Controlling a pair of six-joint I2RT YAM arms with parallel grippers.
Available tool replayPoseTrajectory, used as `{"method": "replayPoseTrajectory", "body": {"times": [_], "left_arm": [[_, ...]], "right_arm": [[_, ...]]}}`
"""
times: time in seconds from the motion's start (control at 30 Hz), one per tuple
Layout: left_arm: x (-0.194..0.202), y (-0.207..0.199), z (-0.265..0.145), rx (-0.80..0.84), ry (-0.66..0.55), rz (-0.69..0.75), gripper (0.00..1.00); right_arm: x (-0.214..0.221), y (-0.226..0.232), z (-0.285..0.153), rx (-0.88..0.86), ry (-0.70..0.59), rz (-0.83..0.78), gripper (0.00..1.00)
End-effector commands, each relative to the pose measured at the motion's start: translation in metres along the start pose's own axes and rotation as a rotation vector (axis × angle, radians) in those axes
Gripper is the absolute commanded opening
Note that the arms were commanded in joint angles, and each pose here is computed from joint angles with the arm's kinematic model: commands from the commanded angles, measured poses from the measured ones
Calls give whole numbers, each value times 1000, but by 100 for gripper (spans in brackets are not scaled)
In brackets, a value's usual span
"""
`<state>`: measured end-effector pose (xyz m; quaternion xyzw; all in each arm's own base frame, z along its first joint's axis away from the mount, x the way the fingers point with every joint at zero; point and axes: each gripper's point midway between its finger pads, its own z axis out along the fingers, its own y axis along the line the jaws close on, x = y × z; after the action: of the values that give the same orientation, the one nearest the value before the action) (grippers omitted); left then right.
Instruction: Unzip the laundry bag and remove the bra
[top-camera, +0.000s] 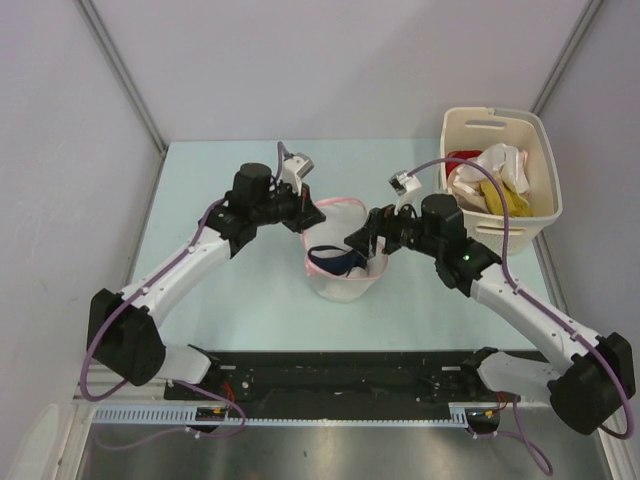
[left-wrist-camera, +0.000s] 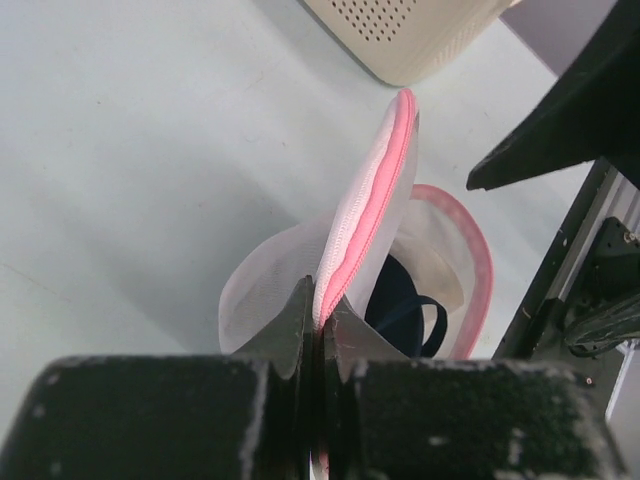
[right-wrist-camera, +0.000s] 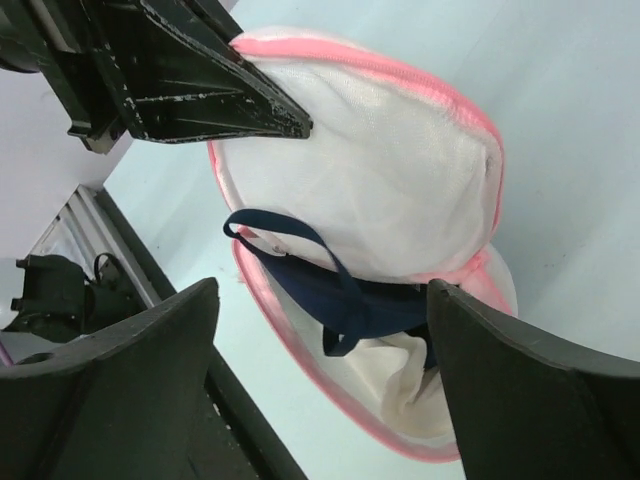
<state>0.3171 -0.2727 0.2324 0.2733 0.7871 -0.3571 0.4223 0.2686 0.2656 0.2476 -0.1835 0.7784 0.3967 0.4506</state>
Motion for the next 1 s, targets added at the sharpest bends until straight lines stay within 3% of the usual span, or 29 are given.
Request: {"method": "replayPoseTrajectory", "body": {"times": [0.0, 0.17, 0.6, 0.77, 0.8, 0.83, 0.9, 0.93, 0.97], "left_arm": [[-29, -12, -16, -8, -112, -13, 0], [-21, -13, -10, 10, -79, -35, 0], [-18, -14, -11, 18, -69, -33, 1], [-16, -14, -9, 23, -68, -46, 1], [-16, -14, -9, 23, -69, -46, 1], [-15, -14, -9, 21, -66, -48, 0], [-14, -13, -9, 17, -65, -45, 0], [-15, -13, -9, 18, -66, -45, 0], [-13, -12, -9, 17, -61, -46, 0]], "right_arm": [[2, -4, 2, 111, -12, -37, 85], [48, 1, 14, 166, 125, -147, 86], [74, -16, 51, 170, 195, -241, 88], [79, -7, 67, 113, 182, -217, 82], [76, 0, 72, 85, 163, -214, 78], [77, 5, 74, 72, 161, -217, 66], [78, 6, 74, 89, 156, -226, 50], [77, 7, 73, 99, 151, -228, 29], [76, 5, 72, 123, 147, -235, 16]]}}
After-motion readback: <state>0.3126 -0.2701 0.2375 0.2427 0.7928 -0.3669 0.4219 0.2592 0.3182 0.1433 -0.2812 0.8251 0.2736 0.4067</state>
